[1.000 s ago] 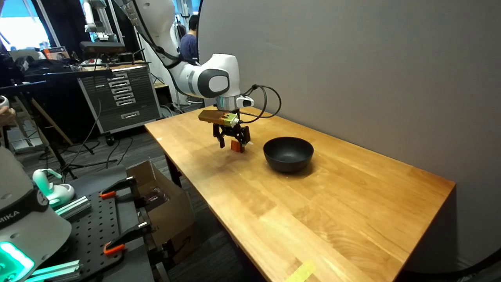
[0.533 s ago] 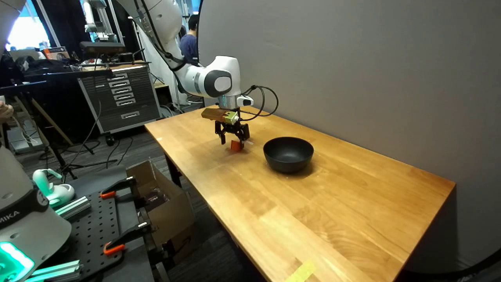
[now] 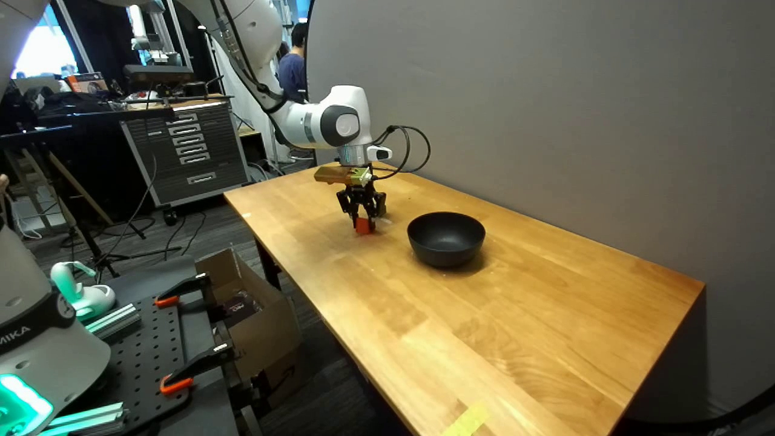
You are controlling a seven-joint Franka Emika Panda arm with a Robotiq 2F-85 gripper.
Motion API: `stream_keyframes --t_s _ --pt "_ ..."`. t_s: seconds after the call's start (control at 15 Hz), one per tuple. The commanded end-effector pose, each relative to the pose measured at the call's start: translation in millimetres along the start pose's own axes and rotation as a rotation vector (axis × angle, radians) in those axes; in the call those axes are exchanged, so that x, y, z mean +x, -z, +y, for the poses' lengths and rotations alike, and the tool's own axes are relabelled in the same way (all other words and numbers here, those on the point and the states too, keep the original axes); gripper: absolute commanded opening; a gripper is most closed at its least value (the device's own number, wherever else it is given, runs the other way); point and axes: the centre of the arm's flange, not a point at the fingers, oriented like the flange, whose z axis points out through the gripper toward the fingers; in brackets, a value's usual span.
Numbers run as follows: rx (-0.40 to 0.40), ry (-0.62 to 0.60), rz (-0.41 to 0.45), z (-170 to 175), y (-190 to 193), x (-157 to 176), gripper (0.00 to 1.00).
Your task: Put the cubes in the black bowl
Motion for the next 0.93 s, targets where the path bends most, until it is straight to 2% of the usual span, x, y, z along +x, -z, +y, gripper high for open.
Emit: stream_keyframes --t_s 0.0,0.2,0.4,0.67,0.87 --pt "-0.064 -0.019 -0.035 25.0 11.8 -9.6 0.21" --pt "-0.146 -0.037 -0.051 58.4 30.0 -21.1 0.21" --pt "-0.221 -0.058 -0.053 89.6 64.1 -29.3 0.21" --pt "-0.248 -0.097 -0.072 116.8 90.9 -38.0 0.21" --pt "-0.266 -0.104 -0.076 138.4 82.2 -44.1 0.21"
